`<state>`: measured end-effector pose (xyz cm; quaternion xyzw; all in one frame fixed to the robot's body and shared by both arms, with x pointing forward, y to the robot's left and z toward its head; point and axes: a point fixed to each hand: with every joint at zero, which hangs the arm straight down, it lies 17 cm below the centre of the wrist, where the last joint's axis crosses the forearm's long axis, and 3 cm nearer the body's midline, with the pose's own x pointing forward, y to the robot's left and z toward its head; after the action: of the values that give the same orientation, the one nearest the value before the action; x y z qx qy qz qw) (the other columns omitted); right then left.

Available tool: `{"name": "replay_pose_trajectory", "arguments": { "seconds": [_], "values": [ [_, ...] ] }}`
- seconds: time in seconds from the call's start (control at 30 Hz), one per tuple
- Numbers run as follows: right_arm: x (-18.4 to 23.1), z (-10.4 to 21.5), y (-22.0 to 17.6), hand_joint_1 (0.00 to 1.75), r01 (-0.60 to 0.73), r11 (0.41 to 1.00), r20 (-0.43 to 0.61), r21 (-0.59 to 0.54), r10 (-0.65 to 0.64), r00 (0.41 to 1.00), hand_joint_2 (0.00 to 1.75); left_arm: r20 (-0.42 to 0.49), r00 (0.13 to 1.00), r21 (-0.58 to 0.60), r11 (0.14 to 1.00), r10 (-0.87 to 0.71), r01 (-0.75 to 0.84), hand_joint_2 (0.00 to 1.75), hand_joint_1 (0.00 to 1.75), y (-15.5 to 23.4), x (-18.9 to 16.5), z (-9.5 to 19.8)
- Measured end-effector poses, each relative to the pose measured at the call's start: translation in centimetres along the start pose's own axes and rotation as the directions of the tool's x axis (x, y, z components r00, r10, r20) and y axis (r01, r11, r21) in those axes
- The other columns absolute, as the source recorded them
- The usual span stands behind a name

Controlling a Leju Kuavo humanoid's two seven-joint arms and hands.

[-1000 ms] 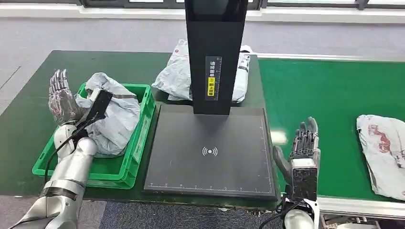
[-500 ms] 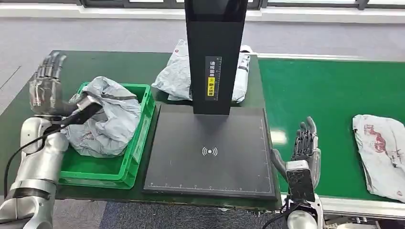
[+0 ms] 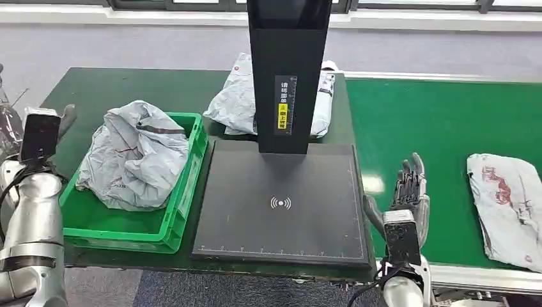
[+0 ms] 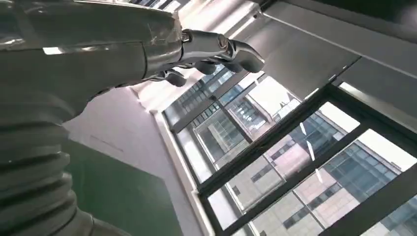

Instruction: Moved the parcel from conveyor to table for the left to box.

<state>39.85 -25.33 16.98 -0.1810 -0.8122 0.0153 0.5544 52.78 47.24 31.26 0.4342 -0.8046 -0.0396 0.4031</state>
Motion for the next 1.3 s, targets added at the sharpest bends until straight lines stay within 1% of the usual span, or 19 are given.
{"name": "replay_pose_trajectory", "arguments": {
  "seconds": [0.13,0.2,0.27,0.33,0.47,0.5,0.6,0.7,0.77,0.87,0.93,1.03,1.2,1.3],
  "values": [
    [-0.1,0.0,-0.1,0.0,0.004,1.0,-0.002,-0.006,-0.004,1.0,1.75,-0.013,0.998,0.0,0.998,0.055,-0.055,1.75,0.0,-0.2,0.0,0.1],
    [-0.1,-0.1,-0.1,0.0,0.007,1.0,-0.004,-0.009,-0.007,1.0,1.75,-0.027,0.992,-0.011,0.992,0.123,-0.123,1.75,0.0,-1.0,0.3,0.3],
    [0.0,-0.5,-0.2,0.0,0.012,1.0,0.0,-0.018,-0.012,1.0,1.75,-0.045,0.975,-0.023,0.976,0.216,-0.217,1.75,0.0,-2.4,1.0,0.8],
    [0.3,-1.1,-0.2,0.0,0.017,0.999,0.009,-0.029,-0.017,1.0,1.75,-0.065,0.948,-0.049,0.947,0.313,-0.316,1.75,0.0,-4.8,2.4,1.5],
    [0.6,-2.4,-0.4,0.0,0.022,0.998,0.025,-0.055,-0.02,0.999,1.75,-0.096,0.875,-0.135,0.864,0.475,-0.484,1.75,0.0,-11.3,7.6,3.8],
    [0.6,-2.7,-0.4,0.0,0.017,0.998,0.027,-0.062,-0.016,1.0,1.75,-0.103,0.848,-0.168,0.831,0.521,-0.531,1.75,0.0,-13.2,9.5,4.6],
    [-0.2,-3.5,-0.4,0.0,-0.022,0.997,0.017,-0.073,0.024,1.0,1.75,-0.109,0.785,-0.248,0.748,0.61,-0.616,1.75,0.0,-17.5,15.0,6.7],
    [-1.6,-3.8,0.1,0.0,-0.072,0.995,-0.003,-0.069,0.072,0.997,1.75,-0.098,0.746,-0.325,0.687,0.659,-0.65,1.75,0.0,-20.4,19.9,9.0],
    [-2.8,-3.5,0.5,0.0,-0.087,0.995,-0.023,-0.056,0.086,0.996,1.75,-0.107,0.717,-0.372,0.641,0.689,-0.671,1.75,0.0,-22.1,22.4,11.1],
    [-4.5,-2.7,0.9,0.0,-0.106,0.993,-0.055,-0.045,0.103,0.993,1.75,-0.12,0.682,-0.419,0.586,0.722,-0.694,1.75,0.0,-23.8,25.1,14.2],
    [-5.6,-2.3,1.0,0.0,-0.125,0.991,-0.078,-0.036,0.122,0.989,1.75,-0.127,0.674,-0.458,0.56,0.728,-0.69,1.75,0.0,-25.0,26.6,16.2],
    [-6.4,-2.0,1.3,0.0,-0.134,0.991,-0.096,-0.024,0.131,0.987,1.75,-0.138,0.668,-0.492,0.535,0.731,-0.687,1.75,0.0,-26.0,27.9,18.1],
    [-7.7,-1.7,1.3,0.0,-0.165,0.986,-0.131,-0.01,0.163,0.978,1.75,-0.151,0.673,-0.527,0.517,0.724,-0.674,1.75,0.0,-27.1,28.7,19.6],
    [-8.7,-1.5,0.9,0.0,-0.194,0.981,-0.157,-0.004,0.191,0.969,1.75,-0.199,0.68,-0.538,0.501,0.706,-0.678,1.75,0.0,-28.4,28.5,20.7]
  ]
}}
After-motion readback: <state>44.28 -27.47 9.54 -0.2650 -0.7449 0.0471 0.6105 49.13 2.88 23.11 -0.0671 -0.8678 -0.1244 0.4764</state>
